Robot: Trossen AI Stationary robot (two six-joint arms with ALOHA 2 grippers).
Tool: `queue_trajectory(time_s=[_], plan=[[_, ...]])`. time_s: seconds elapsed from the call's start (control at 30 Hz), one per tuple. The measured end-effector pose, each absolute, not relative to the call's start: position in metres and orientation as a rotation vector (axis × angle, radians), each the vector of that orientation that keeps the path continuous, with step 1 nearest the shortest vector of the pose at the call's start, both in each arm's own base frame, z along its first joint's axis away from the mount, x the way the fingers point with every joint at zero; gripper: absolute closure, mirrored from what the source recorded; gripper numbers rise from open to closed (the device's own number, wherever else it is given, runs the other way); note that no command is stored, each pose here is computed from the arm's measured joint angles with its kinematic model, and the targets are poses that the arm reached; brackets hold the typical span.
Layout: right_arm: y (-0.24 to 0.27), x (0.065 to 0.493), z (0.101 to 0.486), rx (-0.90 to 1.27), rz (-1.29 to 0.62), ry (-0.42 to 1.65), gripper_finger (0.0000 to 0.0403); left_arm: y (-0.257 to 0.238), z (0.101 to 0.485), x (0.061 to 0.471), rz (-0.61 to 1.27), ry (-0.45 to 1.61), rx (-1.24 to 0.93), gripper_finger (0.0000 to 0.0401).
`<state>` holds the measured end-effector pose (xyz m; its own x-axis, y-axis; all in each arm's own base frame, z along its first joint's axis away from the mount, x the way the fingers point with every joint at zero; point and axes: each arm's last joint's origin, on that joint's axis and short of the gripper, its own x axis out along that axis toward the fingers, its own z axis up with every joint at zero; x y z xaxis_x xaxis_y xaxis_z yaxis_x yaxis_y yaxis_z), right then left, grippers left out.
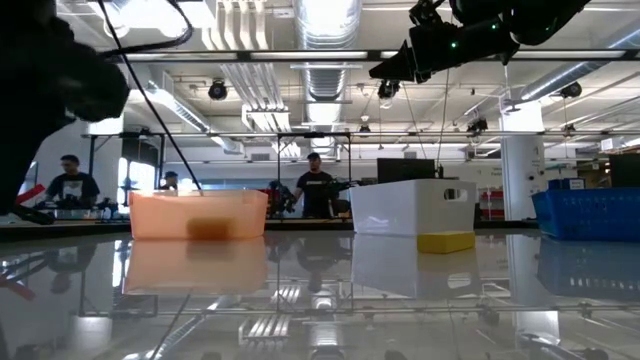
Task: Sort & place blocks by color
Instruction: Put the yellow block into the orange bin
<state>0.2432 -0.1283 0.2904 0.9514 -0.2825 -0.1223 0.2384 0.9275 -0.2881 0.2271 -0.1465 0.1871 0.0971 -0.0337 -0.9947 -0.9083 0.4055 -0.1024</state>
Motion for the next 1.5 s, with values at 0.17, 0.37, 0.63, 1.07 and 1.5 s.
queue_trajectory(time_s=[0.17,0.37,0.63,1.07,1.5], plan=[[-0.128,0.243,0.29,-0.274,-0.269,0.163,0.033,-0.153,0.198,0.235,0.42,1.372,-0.636,0.0387],[-0.128,0.243,0.29,-0.274,-0.268,0.164,0.033,-0.147,0.193,0.233,0.259,1.425,-0.404,0.0339],[-0.128,0.243,0.29,-0.273,-0.268,0.167,0.033,-0.148,0.187,0.226,0.179,1.478,-0.257,0.0226],[-0.128,0.243,0.289,-0.27,-0.267,0.173,0.033,-0.152,0.188,0.225,-0.003,1.517,-0.163,0.0179],[-0.128,0.243,0.289,-0.272,-0.266,0.176,0.033,-0.147,0.16,0.215,-0.038,1.524,-0.108,0.0179]])
